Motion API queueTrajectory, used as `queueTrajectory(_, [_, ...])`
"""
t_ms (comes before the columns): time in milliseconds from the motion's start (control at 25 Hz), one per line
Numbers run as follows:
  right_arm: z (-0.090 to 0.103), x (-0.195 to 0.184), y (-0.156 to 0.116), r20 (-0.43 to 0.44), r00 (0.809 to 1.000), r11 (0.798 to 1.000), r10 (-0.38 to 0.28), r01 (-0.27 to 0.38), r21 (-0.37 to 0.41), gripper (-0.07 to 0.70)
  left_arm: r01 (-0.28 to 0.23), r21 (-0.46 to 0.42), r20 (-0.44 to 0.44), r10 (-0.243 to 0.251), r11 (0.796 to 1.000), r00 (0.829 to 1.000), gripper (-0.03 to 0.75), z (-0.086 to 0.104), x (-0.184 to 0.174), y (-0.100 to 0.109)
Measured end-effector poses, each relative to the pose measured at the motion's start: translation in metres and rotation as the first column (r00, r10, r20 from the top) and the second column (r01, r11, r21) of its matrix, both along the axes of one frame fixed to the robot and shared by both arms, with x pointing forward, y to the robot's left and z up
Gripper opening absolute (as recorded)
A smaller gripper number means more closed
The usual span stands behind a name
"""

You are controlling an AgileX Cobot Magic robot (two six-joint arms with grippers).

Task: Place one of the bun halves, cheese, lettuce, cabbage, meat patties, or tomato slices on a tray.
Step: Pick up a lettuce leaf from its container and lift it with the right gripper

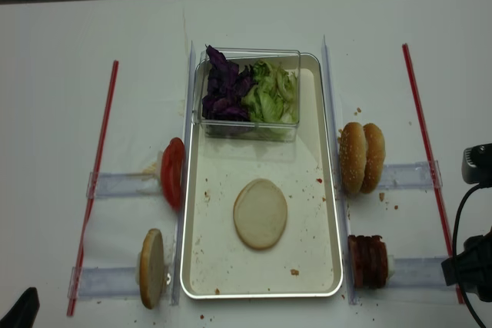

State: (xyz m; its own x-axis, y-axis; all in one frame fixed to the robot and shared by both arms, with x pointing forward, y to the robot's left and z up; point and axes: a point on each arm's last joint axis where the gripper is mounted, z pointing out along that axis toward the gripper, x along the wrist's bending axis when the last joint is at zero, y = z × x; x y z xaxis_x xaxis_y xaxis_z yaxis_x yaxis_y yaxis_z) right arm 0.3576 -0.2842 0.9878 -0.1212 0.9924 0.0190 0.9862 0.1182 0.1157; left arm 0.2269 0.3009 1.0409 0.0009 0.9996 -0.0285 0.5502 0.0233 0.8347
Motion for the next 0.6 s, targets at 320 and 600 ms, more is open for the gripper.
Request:
queueTrajectory(320, [-0.005,0.004,0.0,-0.043,0.999,1.0,0.0,0.0,-0.004,0.41,0.0,0.0,0.0,0.0,1.0,1.0,0.474,0.0,0.0,0.0])
queueTrajectory(600, [-0.01,0.022,0.004,-0.065,0.998,1.0,-0.01,0.01,0.007,0.41,0.0,0.0,0.0,0.0,1.0,1.0,0.474,0.0,0.0,0.0])
